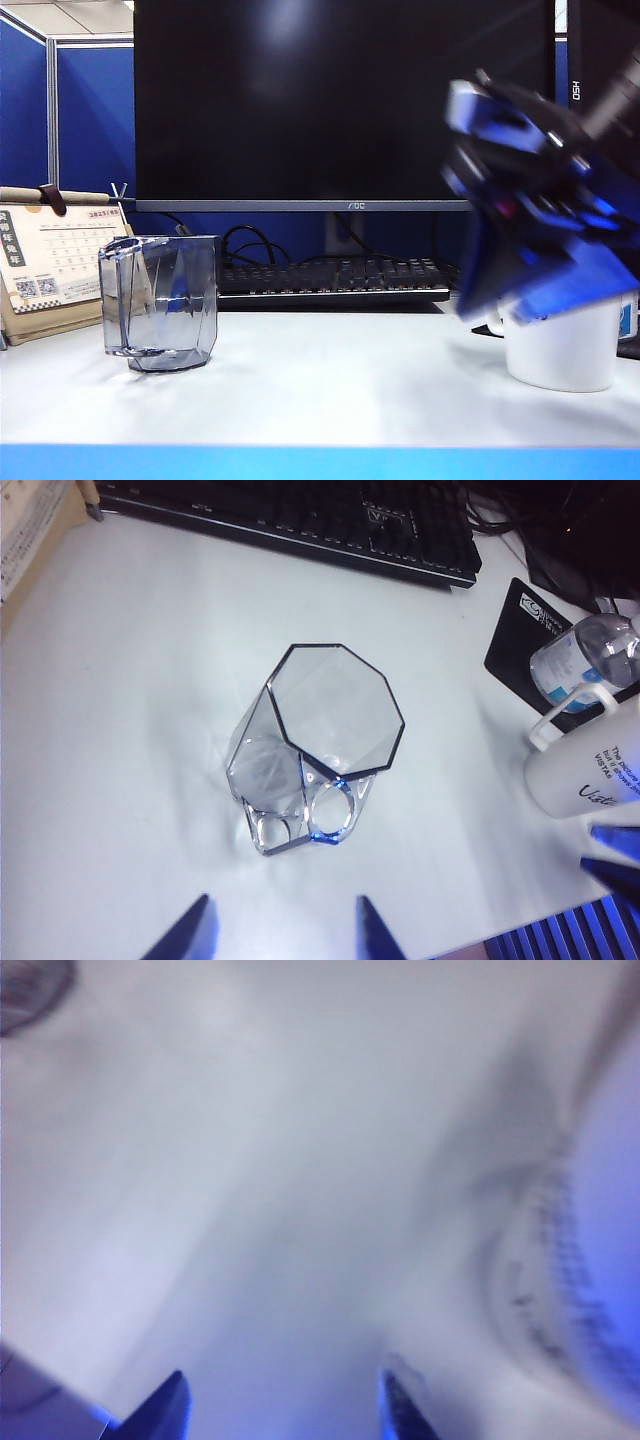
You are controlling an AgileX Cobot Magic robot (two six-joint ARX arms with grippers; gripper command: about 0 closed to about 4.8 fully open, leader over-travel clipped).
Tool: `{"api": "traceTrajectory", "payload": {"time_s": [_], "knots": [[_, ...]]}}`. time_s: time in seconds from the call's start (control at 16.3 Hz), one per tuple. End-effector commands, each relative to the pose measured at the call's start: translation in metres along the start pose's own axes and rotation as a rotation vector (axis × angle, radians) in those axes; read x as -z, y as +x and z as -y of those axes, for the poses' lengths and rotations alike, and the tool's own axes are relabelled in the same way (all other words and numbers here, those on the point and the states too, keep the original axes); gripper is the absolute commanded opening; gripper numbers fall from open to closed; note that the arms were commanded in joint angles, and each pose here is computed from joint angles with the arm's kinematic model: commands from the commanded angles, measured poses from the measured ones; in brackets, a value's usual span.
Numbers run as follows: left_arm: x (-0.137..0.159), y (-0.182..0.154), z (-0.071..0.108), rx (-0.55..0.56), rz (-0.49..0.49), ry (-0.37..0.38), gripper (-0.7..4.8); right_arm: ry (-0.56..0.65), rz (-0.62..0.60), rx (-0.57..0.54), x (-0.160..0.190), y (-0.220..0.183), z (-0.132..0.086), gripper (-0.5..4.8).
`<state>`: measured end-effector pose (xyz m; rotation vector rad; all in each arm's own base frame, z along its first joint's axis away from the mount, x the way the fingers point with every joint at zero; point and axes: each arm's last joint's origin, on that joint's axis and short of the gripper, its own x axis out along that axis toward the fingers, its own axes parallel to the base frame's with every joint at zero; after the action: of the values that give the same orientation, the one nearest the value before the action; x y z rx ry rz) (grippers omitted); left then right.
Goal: Swap the positions of the transparent plastic cup and the white ceramic cup.
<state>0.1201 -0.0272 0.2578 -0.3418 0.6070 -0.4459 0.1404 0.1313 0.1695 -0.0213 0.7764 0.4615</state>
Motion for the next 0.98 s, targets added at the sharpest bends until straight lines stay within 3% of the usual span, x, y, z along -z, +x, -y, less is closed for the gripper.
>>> {"api": "traceTrajectory", "payload": {"time_s": [0.06, 0.43, 0.8, 0.98], "knots": [[-0.001, -0.001, 0.000, 0.001, 0.003, 0.016, 1.86, 0.043, 0.030, 0.048, -0.006, 0.000, 0.012, 2.44], [-0.001, -0.001, 0.001, 0.001, 0.003, 0.020, 1.86, 0.089, 0.044, 0.167, -0.013, 0.001, 0.044, 2.44], [-0.001, -0.001, 0.000, 0.000, 0.004, 0.024, 1.86, 0.096, 0.147, 0.196, -0.027, -0.002, 0.070, 2.44], [0.000, -0.001, 0.000, -0.004, 0.001, 0.045, 1.86, 0.126, 0.114, 0.135, -0.024, -0.003, 0.077, 2.44]]}}
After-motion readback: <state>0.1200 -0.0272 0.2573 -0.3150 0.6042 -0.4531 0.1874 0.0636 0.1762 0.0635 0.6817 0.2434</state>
